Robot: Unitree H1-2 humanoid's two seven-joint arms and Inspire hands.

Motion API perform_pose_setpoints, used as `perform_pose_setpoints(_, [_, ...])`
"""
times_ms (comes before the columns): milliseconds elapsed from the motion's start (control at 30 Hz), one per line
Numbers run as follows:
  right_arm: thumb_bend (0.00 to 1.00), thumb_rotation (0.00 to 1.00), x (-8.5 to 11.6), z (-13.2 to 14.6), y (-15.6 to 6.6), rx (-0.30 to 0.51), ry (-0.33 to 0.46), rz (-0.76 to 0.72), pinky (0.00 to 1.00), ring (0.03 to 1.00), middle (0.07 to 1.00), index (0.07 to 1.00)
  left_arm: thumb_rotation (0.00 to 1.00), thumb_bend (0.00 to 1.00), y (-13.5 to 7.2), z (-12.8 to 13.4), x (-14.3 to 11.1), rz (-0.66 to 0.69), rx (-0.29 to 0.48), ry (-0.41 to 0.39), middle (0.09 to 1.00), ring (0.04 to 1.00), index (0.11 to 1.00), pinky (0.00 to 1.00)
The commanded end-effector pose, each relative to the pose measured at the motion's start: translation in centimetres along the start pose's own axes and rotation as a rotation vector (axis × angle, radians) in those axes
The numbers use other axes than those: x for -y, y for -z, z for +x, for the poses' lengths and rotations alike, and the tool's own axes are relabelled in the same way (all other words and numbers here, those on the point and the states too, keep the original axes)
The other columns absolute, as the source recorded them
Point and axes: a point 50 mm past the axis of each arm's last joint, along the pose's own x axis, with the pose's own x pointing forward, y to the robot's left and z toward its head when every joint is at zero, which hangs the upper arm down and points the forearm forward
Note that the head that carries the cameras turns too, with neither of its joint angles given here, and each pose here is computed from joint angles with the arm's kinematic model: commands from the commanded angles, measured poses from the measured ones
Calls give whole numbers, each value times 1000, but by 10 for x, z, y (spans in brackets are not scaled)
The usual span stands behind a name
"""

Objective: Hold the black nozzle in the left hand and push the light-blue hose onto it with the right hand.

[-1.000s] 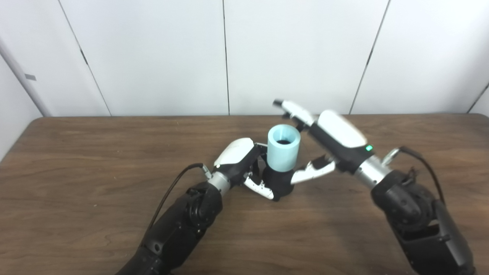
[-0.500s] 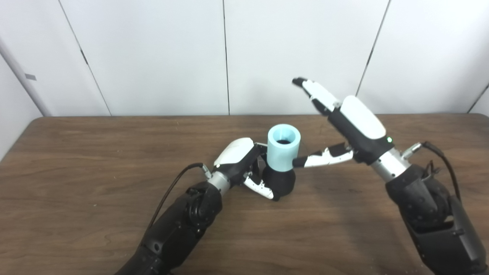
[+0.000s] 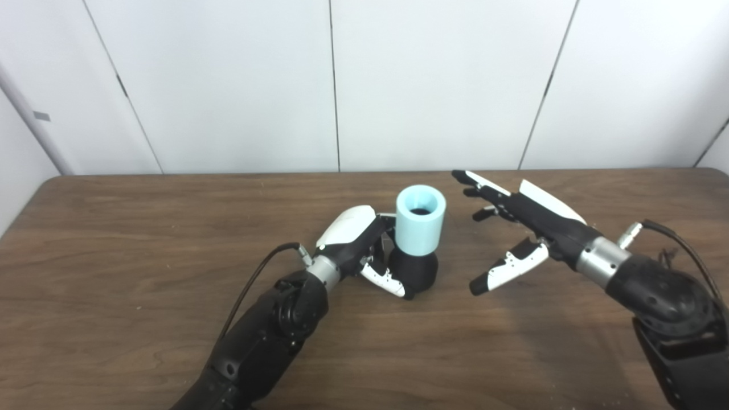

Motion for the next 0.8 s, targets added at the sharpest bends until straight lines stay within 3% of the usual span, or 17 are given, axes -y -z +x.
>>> perform_pose_setpoints(0, [982, 273, 14, -6, -11, 74, 105, -5, 792, 962, 1000, 1000, 298, 995, 30, -20, 20, -17, -119, 111, 963, 948, 953, 905])
perform_pose_setpoints(67, [992, 282, 14, -10, -8, 77, 136, 4, 790, 955, 1000, 1000, 315, 1000, 30, -23, 15, -29, -111, 95, 993, 989, 991, 980])
perform_pose_setpoints(267, [1000, 300, 8, -18, -5, 82, 177, 43, 786, 947, 1000, 1000, 315, 1000, 27, -35, -6, -28, -116, 46, 1000, 1000, 1000, 1000])
perform_pose_setpoints(367, [990, 295, 8, -26, 1, 84, 220, 92, 794, 949, 1000, 1000, 242, 1000, 24, -49, -32, -50, -133, 11, 1000, 1000, 1000, 1000])
perform_pose_setpoints(400, [962, 270, 6, -28, 4, 86, 241, 115, 803, 951, 1000, 1000, 188, 942, 24, -56, -42, -64, -139, -17, 996, 1000, 998, 1000])
perform_pose_setpoints(467, [947, 258, 1, -32, 7, 92, 270, 150, 802, 949, 1000, 1000, 134, 863, 24, -68, -57, -95, -148, -63, 960, 967, 972, 965])
perform_pose_setpoints(500, [935, 241, -1, -33, 7, 95, 278, 161, 802, 949, 1000, 1000, 108, 812, 25, -72, -61, -110, -150, -79, 900, 900, 920, 867])
perform_pose_setpoints(633, [906, 167, -12, -38, 6, 107, 298, 207, 795, 948, 1000, 1000, 48, 713, 34, -94, -73, -267, -171, -133, 753, 731, 812, 654])
perform_pose_setpoints(767, [876, 107, -18, -43, 6, 96, 345, 249, 787, 937, 996, 1000, 3, 668, 46, -114, -73, -489, -163, -288, 666, 632, 720, 545])
